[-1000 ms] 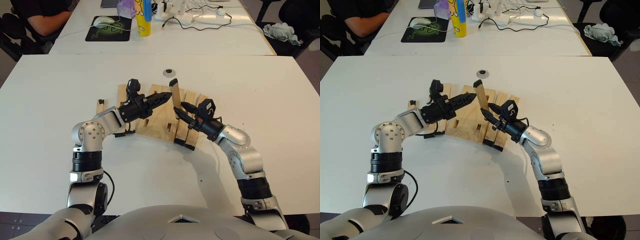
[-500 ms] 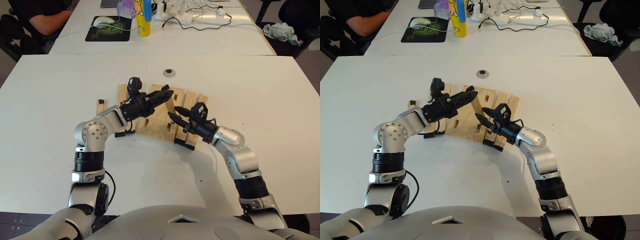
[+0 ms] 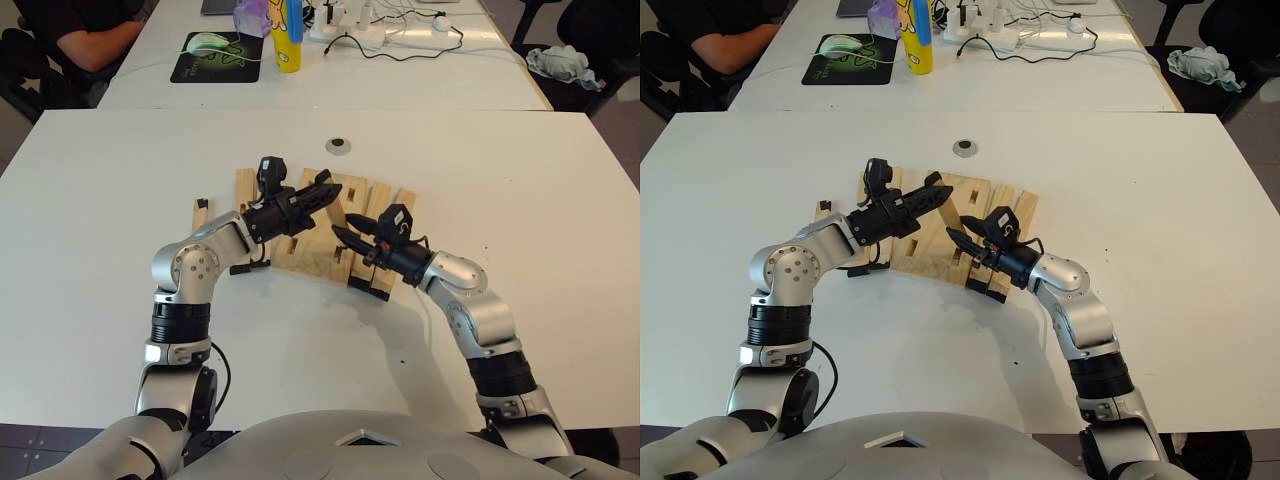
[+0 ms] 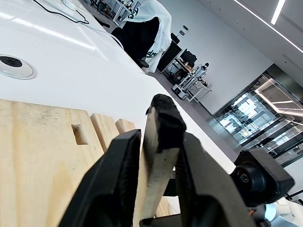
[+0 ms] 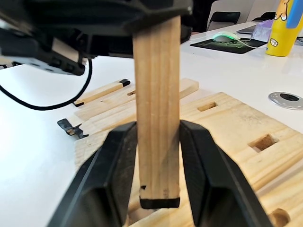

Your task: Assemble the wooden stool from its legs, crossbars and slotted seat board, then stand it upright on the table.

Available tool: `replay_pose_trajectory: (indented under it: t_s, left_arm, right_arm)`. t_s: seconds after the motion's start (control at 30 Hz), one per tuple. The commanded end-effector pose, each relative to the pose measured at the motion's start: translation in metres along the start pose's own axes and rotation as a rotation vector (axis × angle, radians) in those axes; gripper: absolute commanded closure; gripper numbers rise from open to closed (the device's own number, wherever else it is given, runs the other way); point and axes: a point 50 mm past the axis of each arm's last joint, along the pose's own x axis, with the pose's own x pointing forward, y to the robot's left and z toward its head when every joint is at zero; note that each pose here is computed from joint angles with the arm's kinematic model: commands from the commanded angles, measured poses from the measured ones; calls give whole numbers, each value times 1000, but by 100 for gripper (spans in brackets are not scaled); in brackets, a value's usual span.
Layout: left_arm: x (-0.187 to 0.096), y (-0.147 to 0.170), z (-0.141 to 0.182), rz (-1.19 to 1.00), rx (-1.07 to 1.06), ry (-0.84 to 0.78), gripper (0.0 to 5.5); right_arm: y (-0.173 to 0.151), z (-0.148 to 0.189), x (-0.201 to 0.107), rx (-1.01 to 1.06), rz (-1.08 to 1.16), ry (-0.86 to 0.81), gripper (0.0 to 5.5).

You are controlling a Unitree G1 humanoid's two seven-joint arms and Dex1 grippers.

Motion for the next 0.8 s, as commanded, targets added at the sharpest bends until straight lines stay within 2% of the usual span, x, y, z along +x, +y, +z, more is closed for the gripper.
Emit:
replay_pose_trajectory:
  t_s: [0.03,0.3,0.4,0.43,0.57,0.8]
  left_arm:
    - [-1,3,3,19,11,-20,490]
    - [0,19,8,215,80,-136,500]
    - [4,10,8,242,50,-225,501]
    - [5,7,8,245,38,-249,502]
    - [7,-2,8,243,32,-275,507]
    - [-12,6,27,334,78,-373,507]
  right_arm:
    - [2,5,3,11,7,-15,418]
    - [-1,13,8,-2,-43,-59,418]
    - [2,11,12,-27,-66,-55,418]
    - [3,10,14,-40,-68,-51,389]
    - [-1,9,11,-30,-147,-61,382]
    - [-11,6,2,-56,-196,-44,382]
